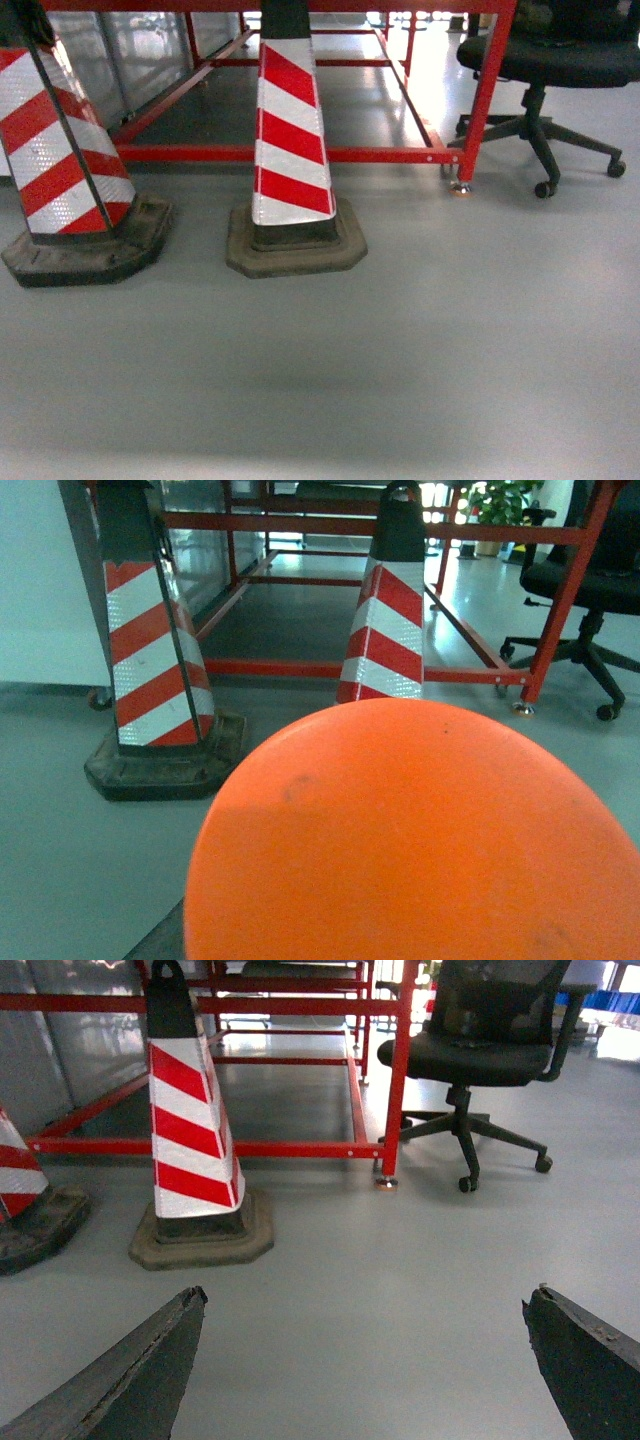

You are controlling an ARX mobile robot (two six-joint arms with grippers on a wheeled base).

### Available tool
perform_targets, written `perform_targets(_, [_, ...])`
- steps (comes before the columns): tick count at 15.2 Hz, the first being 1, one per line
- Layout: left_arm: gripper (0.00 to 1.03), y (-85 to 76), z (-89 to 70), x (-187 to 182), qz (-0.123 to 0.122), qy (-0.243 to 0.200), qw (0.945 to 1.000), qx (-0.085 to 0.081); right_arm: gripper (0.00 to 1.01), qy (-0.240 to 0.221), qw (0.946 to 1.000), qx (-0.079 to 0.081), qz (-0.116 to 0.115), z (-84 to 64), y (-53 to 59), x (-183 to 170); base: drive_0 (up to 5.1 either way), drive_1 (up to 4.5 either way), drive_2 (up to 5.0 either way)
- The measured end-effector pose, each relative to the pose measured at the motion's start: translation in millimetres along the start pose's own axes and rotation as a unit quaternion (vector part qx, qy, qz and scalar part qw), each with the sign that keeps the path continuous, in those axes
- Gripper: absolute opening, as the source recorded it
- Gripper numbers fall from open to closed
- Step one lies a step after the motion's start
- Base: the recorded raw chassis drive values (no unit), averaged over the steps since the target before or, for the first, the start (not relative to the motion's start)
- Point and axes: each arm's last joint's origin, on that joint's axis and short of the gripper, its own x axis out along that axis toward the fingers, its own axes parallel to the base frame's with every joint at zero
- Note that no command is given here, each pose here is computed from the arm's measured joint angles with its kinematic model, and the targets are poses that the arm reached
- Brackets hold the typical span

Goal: Pick capacitor and pack into box

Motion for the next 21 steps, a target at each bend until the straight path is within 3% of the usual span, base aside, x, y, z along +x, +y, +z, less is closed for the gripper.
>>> perform_targets(10, [0.44, 0.0, 0.0, 0.0, -0.001, 0.000, 1.0000, 0.000, 0.98, -0.001, 1.0000, 0.000, 0.001, 0.1, 0.0, 0.0, 0.0, 0.18, -0.2])
perform_targets(21, [0.44, -0.1, 0.0, 0.0, -0.002, 0.000, 1.0000, 0.000, 0.98, -0.001, 1.0000, 0.000, 0.000, 0.2, 0.0, 0.0, 1.2, 3.33, -4.4])
